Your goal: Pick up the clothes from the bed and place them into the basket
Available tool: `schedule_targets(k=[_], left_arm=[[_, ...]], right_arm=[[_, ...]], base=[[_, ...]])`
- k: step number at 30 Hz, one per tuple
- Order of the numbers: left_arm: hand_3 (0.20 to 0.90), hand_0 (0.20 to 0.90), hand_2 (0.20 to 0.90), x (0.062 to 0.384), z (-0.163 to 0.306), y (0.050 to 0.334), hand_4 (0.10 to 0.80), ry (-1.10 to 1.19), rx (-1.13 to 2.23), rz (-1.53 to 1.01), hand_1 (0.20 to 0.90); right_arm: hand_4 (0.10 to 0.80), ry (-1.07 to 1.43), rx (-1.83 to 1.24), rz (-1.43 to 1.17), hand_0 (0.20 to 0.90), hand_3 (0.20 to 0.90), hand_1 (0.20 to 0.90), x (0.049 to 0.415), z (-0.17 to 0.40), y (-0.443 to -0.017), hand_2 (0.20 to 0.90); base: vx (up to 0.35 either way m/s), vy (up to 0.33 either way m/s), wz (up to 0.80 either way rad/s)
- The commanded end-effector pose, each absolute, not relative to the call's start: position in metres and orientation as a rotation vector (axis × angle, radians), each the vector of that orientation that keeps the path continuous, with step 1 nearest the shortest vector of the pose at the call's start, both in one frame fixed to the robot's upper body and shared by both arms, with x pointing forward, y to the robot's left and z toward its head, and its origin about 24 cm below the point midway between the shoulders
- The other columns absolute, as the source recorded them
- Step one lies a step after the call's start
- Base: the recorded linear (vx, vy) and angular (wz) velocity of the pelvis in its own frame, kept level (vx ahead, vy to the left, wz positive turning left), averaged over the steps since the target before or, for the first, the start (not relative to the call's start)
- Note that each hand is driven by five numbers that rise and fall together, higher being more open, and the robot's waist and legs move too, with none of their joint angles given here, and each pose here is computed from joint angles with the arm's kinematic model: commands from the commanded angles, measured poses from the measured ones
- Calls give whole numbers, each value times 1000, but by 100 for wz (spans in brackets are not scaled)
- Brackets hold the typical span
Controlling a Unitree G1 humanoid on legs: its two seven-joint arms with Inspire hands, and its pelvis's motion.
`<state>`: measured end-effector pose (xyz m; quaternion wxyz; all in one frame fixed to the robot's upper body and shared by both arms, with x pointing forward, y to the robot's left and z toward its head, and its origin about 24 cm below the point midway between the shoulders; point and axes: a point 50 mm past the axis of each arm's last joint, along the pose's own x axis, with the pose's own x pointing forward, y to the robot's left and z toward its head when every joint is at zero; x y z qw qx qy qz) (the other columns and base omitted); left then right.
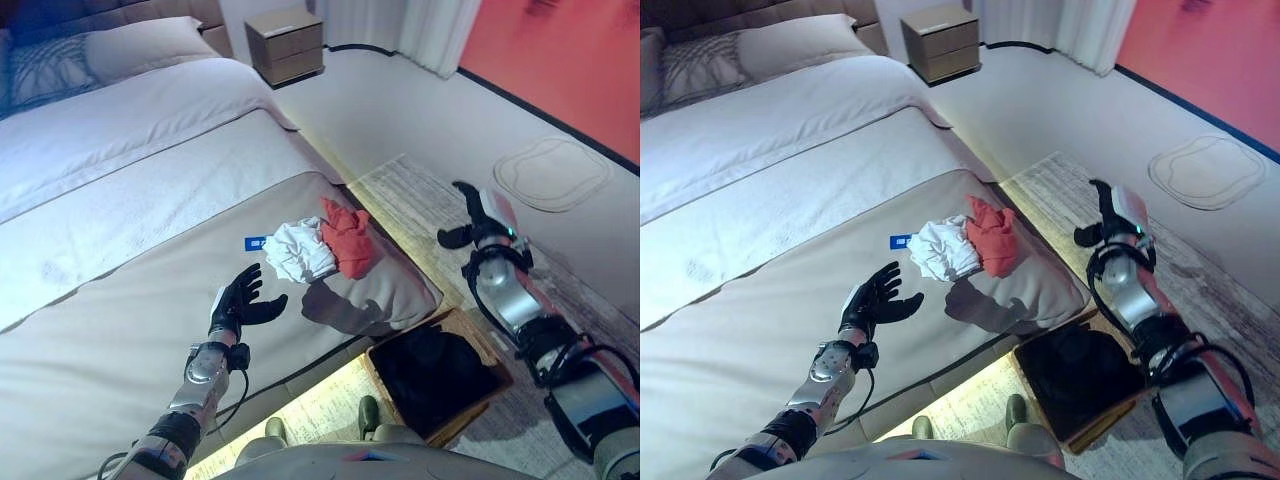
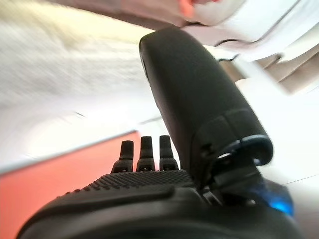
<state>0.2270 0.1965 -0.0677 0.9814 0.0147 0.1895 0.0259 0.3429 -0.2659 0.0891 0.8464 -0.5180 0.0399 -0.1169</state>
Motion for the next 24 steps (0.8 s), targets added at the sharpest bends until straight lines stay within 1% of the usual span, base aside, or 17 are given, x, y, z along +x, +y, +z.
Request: schedule_targets(k=[1,4,6,7,11,15,24], left_arm=[[900,900,900,252,-28,202,800,146,82,32,900],[900,900,900,253,-24,206,800,124,95,9,900],[900,900,900,257,-16,206,800,88,104,-11,900],[900,900,900,261,-9,204,800,55,109,-26,900],[900,900,900,269,6,199,800,-15,116,-64,900],[900,900,900,268,16,193,800,-60,121,-109,900],[900,900,900,268,37,192,800,-132,12,-128,900]], right_arm=[[800,-277,-1208,-355,900,900,900,375,200,-255,900],[800,-339,-1256,-365,900,900,900,382,234,-250,900],[800,-370,-1290,-384,900,900,900,386,255,-245,900],[800,-390,-1322,-394,900,900,900,388,270,-241,900],[800,-406,-1415,-416,900,900,900,394,298,-232,900],[800,-385,-1463,-443,900,900,900,401,311,-227,900],[800,-269,-1400,-489,900,900,900,408,322,-224,900]], base=[[45,71,37],[-36,75,33],[-179,86,41],[-188,76,43],[-186,72,45],[-84,31,45],[-37,45,35]])
